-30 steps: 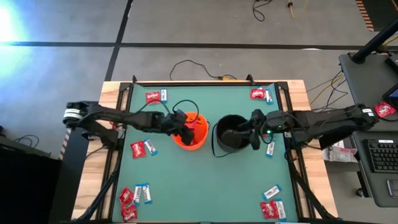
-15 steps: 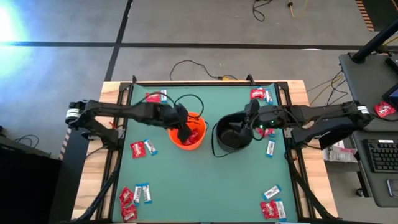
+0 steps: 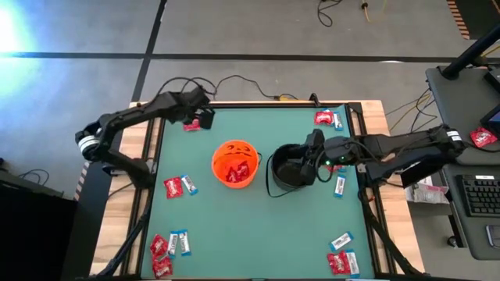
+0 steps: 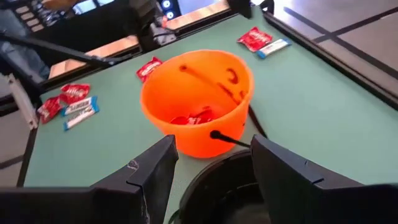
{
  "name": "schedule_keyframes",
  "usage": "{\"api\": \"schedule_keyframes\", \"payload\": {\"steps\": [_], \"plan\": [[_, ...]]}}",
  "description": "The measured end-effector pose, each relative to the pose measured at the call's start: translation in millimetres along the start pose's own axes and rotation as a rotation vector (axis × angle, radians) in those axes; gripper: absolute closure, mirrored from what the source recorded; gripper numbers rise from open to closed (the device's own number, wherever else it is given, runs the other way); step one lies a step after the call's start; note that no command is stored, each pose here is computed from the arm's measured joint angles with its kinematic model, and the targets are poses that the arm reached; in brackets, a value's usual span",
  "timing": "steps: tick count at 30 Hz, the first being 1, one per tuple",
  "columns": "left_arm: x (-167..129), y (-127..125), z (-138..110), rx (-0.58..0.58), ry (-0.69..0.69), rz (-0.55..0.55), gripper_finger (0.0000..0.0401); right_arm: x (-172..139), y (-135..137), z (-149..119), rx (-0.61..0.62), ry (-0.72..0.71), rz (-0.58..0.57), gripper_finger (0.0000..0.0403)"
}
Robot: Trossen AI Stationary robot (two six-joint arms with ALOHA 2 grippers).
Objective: Sort candy by brand, put in halloween buckets
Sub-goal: Put the red candy into the orange bucket
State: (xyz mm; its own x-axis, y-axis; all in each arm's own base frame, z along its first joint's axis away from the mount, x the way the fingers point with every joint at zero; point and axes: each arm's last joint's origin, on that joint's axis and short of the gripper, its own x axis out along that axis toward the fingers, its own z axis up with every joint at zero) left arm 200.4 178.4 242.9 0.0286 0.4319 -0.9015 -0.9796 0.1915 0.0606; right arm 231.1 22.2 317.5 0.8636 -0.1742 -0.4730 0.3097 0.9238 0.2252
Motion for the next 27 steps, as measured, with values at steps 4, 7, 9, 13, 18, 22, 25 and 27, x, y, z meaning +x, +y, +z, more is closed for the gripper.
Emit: {"api": "schedule_keyframes", "payload": {"steps": [4, 7, 9, 13, 18, 22, 25, 27], "plan": [[40.6, 11.3, 0.8, -0.099, 0.007, -0.012, 0.0081, 4.4, 8.3, -3.8, -0.002, 0.012, 0.025, 0.0204], [64.4, 14.7, -1.2, -0.145, 0.016, 0.011, 0.0081, 8.6, 11.6, -5.7, 0.019, 0.019, 0.031, 0.0204], [79.6, 14.9, -1.7, -0.172, 0.016, 0.021, 0.0081, 11.5, 13.1, -7.5, 0.014, 0.030, 0.030, 0.0204], [106.7, 15.2, -2.5, -0.220, 0.036, 0.097, 0.0081, 14.9, 14.0, -9.5, 0.009, 0.043, 0.026, 0.0204], [126.3, 15.7, 0.1, -0.281, 0.034, 0.161, 0.0086, 13.4, 15.0, -10.1, 0.006, 0.046, 0.033, 0.0204], [129.2, 14.1, -0.6, -0.287, 0.031, 0.176, 0.0101, 9.5, 14.7, -9.9, 0.005, 0.049, 0.043, 0.0204], [130.0, 14.5, -2.5, -0.295, 0.044, 0.171, 0.0135, 4.3, 13.3, -9.5, 0.003, 0.050, 0.045, 0.0204], [129.9, 15.3, -4.5, -0.289, 0.060, 0.181, 0.0170, 1.1, 11.6, -10.3, -0.001, 0.061, 0.038, 0.0204]]}}
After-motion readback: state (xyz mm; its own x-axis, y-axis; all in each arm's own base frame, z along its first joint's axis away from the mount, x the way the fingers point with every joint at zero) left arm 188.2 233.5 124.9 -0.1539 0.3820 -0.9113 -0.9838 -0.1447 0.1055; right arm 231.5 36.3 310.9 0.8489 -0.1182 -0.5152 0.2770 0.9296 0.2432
